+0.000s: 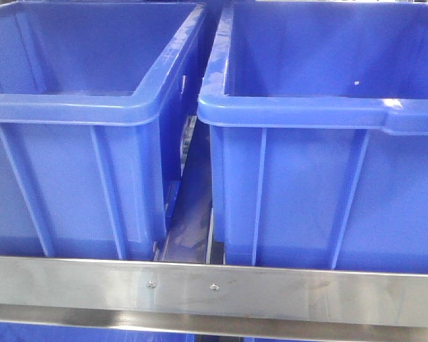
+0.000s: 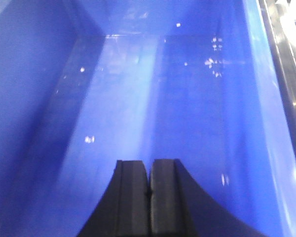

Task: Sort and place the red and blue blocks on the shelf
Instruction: 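Raise both open grippers up out of the blue bins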

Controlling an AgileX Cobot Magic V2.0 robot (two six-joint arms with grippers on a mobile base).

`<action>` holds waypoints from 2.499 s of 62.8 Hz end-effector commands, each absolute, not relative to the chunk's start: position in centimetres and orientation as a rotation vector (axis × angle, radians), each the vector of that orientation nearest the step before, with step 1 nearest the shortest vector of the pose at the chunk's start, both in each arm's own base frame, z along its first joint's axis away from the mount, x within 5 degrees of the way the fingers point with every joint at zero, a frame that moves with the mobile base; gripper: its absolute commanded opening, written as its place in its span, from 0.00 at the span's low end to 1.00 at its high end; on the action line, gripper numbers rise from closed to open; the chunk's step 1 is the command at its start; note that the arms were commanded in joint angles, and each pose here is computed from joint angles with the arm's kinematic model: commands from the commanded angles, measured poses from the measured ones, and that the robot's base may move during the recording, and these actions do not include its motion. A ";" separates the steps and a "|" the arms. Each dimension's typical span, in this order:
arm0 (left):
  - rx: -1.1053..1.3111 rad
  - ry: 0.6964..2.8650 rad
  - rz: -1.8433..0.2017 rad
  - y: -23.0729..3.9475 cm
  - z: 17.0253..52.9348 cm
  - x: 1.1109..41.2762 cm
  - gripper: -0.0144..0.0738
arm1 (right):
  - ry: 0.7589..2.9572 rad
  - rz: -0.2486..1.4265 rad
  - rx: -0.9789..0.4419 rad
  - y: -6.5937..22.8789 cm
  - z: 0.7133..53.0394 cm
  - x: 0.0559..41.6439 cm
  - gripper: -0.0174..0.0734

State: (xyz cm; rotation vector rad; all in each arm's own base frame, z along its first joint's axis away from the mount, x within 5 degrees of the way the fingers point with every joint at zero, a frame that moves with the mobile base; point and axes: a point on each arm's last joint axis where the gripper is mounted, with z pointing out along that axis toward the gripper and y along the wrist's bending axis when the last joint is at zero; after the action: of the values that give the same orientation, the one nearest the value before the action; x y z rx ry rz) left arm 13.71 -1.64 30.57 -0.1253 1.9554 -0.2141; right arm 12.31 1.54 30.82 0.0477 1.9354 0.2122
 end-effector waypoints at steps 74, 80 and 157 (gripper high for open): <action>-0.116 1.907 -0.235 -1.6 29.4 12.9 0.30 | 1.832 0.208 0.032 1.4 32.3 11.1 0.25; -0.116 1.907 -0.235 -1.6 29.4 12.9 0.30 | 1.832 0.208 0.032 1.4 32.3 11.1 0.25; -0.116 1.907 -0.235 -1.6 29.4 12.9 0.30 | 1.700 0.181 0.044 0.8 30.4 7.9 0.25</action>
State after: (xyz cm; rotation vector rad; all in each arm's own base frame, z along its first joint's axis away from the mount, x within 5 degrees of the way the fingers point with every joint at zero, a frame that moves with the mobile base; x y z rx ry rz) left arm 12.59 -1.47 27.75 -0.1248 2.0102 -0.2031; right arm 8.26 0.95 29.63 0.0506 1.8280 0.1988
